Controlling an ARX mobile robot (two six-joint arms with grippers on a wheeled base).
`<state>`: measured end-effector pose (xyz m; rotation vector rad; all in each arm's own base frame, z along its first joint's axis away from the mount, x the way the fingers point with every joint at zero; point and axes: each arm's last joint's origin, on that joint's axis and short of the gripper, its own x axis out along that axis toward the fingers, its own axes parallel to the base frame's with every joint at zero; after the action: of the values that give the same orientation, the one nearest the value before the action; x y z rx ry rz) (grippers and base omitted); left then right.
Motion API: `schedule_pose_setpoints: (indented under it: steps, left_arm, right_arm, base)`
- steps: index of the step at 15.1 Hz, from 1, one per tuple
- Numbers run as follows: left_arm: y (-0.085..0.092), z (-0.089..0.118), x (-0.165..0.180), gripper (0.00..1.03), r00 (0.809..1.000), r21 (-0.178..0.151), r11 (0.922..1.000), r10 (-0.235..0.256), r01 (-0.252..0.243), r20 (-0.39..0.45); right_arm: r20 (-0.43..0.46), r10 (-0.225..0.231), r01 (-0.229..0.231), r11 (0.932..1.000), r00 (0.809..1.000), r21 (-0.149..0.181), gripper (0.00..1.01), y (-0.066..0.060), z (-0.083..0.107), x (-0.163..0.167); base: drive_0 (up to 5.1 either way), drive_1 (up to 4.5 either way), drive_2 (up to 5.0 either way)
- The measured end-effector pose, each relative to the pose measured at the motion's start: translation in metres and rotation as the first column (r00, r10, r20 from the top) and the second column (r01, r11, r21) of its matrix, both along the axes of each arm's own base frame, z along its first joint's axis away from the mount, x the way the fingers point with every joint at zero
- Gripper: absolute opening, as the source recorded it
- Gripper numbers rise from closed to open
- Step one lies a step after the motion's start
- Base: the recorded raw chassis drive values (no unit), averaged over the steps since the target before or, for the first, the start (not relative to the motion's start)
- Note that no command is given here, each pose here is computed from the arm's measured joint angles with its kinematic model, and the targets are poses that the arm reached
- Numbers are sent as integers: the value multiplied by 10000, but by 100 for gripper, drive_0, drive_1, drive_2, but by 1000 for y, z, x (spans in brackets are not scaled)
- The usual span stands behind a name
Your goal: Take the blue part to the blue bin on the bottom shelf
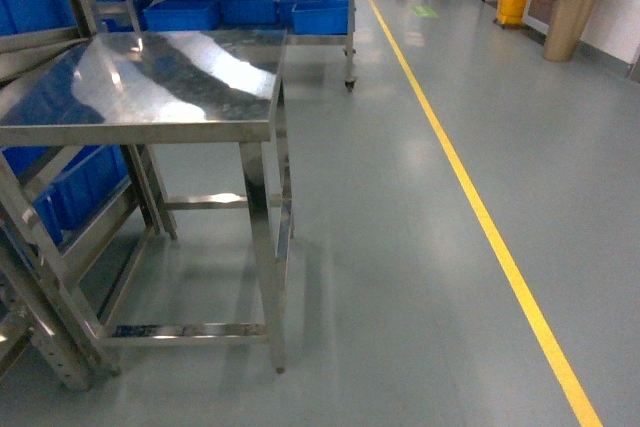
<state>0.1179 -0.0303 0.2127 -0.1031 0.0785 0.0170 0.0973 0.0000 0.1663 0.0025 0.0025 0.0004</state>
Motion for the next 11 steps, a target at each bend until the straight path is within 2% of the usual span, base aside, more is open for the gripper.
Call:
schedule_pose_setpoints:
  steps: [11]
  left_arm:
    - [0,0,0,44,10000,13,10000,8,-8,-47]
  right_arm:
    - [38,0,0,10000,10000,0,98,0,0,0]
  base:
    - [0,0,0]
